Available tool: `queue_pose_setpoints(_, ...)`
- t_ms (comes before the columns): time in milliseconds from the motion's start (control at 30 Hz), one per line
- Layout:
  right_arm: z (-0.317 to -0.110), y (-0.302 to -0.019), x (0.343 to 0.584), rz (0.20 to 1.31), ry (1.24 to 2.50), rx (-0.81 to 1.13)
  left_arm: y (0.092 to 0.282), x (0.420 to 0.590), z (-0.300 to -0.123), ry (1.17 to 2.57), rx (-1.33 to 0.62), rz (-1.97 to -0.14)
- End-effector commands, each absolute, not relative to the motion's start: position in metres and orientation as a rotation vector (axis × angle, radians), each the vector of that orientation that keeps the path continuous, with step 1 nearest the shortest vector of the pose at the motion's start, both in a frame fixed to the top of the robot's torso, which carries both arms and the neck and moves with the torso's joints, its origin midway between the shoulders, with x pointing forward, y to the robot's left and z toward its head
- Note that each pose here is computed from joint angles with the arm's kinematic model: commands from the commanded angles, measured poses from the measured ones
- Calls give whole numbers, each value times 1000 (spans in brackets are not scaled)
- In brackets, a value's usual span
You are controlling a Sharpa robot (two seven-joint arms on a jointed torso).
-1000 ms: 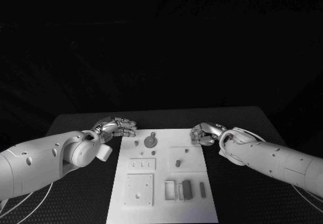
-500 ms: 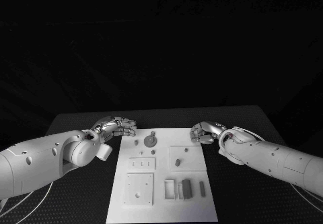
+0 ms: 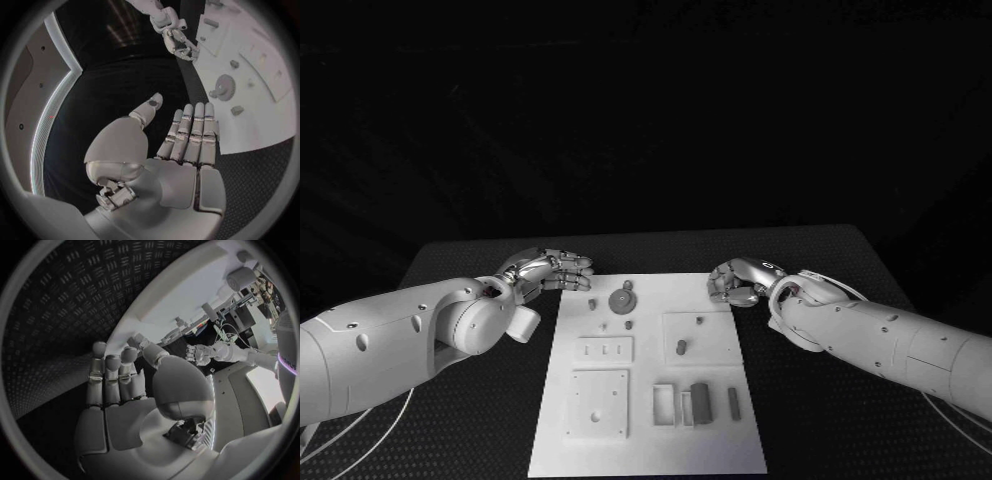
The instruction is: Assemble the parts on the task board
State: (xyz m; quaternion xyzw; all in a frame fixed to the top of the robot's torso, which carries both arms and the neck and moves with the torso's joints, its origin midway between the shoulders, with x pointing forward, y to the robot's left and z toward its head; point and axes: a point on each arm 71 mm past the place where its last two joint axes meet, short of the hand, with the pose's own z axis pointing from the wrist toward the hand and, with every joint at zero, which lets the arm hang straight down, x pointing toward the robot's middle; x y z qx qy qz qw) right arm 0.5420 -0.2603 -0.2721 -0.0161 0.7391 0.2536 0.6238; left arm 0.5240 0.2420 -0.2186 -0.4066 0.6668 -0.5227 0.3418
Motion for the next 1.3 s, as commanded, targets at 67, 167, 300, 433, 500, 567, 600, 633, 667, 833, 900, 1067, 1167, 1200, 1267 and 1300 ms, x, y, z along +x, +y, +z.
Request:
queue_pose_setpoints(67,-270,-259,542,585,1670,-35,239,523,-217,1741,-1044,-1378)
queue_pose_setpoints(167,-269,-258,542,583,1660,-31,239,523,-217,1742,-1042,-1380)
queue_pose_setpoints(300,-268,-257,541,581,1649,-25,238,523,-217,1745,-1040,-1380)
queue_pose_setpoints(433,-267,-256,540,587,1638,-8,239,524,-218,1743,-1037,-1345)
queue_pose_setpoints(500,-267,-255,540,587,1634,-2,239,524,-218,1746,-1033,-1347)
queue_pose_setpoints(567,-266,-255,540,582,1627,4,239,523,-218,1750,-1023,-1345)
queue_pose_setpoints(600,-266,-255,540,582,1625,6,239,523,-218,1752,-1021,-1346)
queue_pose_setpoints(633,-266,-254,540,581,1623,6,239,523,-218,1753,-1021,-1346)
queue_pose_setpoints(667,-265,-254,539,582,1620,7,239,523,-218,1754,-1022,-1344)
queue_pose_setpoints(833,-264,-252,537,587,1616,12,238,523,-219,1765,-1007,-1327)
queue_pose_setpoints(900,-262,-249,534,594,1617,13,237,522,-219,1772,-995,-1303)
queue_pose_setpoints(1067,-244,-230,532,593,1627,-46,232,514,-221,1871,-928,-1086)
queue_pose_setpoints(1167,-232,-217,528,601,1629,-83,227,512,-213,1958,-875,-1022)
queue_pose_setpoints(1200,-229,-211,527,602,1635,-99,227,512,-210,1970,-855,-1001)
queue_pose_setpoints(1267,-223,-203,524,606,1646,-123,223,510,-208,1987,-862,-976)
queue_pose_setpoints(1300,-220,-198,522,611,1648,-131,221,511,-205,1987,-868,-963)
